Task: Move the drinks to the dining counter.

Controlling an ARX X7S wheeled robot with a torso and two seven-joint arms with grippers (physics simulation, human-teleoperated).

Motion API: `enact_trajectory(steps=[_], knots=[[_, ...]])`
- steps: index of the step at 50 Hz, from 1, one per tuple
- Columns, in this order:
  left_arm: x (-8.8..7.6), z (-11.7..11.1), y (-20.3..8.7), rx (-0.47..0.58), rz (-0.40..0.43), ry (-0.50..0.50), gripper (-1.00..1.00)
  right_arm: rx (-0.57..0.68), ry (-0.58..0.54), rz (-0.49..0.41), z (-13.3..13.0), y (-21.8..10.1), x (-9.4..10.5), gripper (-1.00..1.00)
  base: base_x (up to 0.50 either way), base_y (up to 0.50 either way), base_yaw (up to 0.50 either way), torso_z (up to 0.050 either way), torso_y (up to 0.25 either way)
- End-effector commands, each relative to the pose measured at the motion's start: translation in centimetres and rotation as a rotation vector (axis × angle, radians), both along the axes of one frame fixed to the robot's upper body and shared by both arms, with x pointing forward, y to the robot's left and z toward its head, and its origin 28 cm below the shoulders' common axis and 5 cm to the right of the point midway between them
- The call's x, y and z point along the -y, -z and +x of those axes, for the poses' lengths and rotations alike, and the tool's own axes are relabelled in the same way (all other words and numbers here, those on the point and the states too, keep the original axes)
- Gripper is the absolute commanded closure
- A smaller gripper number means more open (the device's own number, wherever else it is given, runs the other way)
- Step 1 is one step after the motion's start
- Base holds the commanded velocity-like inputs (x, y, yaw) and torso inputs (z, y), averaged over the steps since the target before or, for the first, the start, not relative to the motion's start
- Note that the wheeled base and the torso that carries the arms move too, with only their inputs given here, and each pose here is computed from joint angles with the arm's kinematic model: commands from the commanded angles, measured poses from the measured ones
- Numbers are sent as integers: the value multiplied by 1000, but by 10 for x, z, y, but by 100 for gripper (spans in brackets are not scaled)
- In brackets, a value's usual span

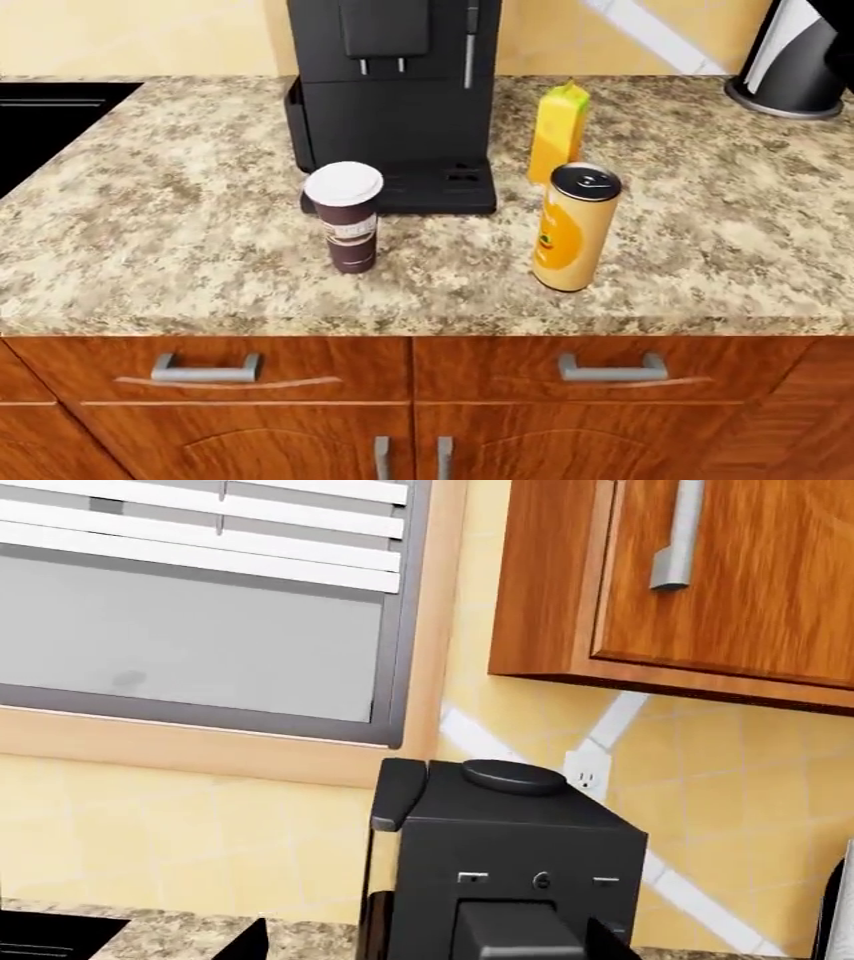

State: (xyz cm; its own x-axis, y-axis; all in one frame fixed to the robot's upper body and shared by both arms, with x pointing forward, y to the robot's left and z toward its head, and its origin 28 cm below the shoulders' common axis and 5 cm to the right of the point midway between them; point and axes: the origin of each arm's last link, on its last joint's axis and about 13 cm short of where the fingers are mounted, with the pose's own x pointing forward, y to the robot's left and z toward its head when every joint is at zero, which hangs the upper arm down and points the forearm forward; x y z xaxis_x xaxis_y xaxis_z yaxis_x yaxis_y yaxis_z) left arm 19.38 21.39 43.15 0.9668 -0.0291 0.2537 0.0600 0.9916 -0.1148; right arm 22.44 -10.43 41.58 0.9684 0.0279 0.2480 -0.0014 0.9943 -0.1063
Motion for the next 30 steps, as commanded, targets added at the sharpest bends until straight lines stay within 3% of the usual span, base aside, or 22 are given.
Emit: enact_trajectory(steps=[1,7,19,22,30], knots=[[0,0,0,-1,1,3,-100,-2,1,2,0,0,0,-100,500,-1,0,0,0],[0,0,0,1,2,2,-100,10,-12,-14,-1,-1,-1,-100,495,-1,0,0,0],[-2,-1,-1,3,-6,-3,-100,-37,-16,-11,-4,7,-3,-100,0,0,0,0,2],[-1,-2,-2,7,-7,-3,-100,-30,-29,42,-7,4,-2,-100,0,0,0,0,0],[-1,-1,-2,5,-4,-6,-100,-136,-60,4,-22,24,-5,-100,0,0,0,0,0]])
